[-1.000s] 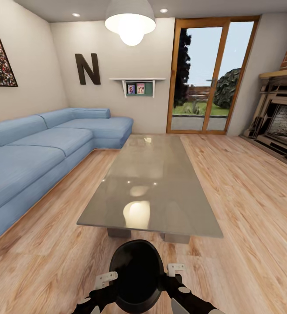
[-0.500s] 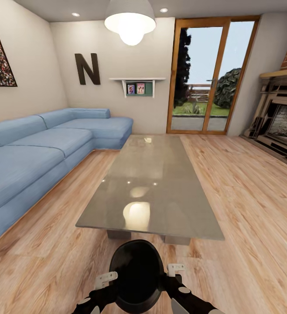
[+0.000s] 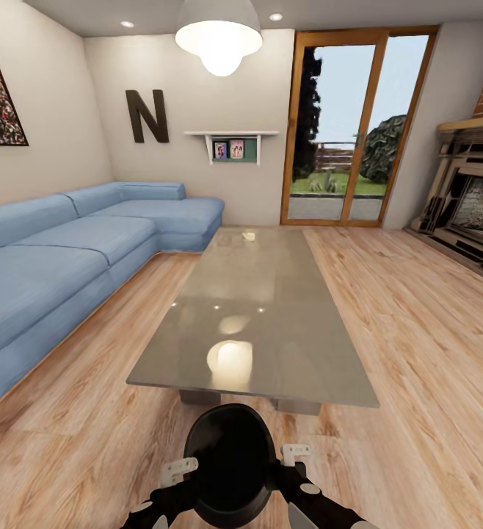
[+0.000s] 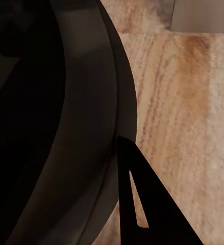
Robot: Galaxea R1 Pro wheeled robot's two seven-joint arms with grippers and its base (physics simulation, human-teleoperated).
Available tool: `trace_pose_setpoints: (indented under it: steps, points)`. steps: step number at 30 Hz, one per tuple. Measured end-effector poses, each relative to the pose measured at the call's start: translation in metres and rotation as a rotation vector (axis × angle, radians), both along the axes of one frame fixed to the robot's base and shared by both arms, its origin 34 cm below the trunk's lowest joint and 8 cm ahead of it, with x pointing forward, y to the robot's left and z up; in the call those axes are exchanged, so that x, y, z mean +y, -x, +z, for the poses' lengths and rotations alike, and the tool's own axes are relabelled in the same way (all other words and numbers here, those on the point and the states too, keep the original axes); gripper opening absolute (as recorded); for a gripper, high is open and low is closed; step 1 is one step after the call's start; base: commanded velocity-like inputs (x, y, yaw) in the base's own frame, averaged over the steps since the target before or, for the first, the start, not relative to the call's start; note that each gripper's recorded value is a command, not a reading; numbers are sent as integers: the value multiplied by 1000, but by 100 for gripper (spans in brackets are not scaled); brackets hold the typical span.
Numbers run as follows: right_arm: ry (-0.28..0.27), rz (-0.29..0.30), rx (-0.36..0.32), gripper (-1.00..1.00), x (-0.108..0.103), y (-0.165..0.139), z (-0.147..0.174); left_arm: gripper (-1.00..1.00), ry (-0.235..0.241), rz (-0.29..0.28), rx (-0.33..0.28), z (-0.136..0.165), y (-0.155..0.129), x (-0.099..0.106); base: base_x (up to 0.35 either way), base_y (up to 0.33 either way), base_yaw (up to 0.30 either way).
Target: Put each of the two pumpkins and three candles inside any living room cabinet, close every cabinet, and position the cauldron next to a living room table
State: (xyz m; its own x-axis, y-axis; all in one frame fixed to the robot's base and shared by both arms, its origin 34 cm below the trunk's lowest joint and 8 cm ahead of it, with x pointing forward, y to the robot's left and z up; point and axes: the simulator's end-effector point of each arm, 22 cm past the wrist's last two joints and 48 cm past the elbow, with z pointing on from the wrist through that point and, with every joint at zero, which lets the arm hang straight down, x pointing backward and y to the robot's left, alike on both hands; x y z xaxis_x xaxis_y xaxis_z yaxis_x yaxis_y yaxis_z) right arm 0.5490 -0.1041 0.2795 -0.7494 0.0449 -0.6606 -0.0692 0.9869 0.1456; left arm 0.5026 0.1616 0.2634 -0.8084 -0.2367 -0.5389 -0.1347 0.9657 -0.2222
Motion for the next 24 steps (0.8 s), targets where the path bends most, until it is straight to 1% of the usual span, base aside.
trace_pose_setpoints:
  steps: [4, 7, 16, 24]
  points:
    - [0, 0, 1, -100, 0, 0, 0, -100, 1, 0, 1, 0, 0, 0, 0, 0, 0]
    - [0, 1, 1, -100, 0, 2, -7, -100, 0, 0, 0, -7, 2, 0, 0, 0, 0]
    - [1, 1, 38, -100, 0, 11, -25, -100, 0, 0, 38, -23, 12, 0, 0, 0, 0]
    - [0, 1, 38, -100, 0, 11, -25, -100, 1, 1, 38, -23, 12, 0, 0, 0, 0]
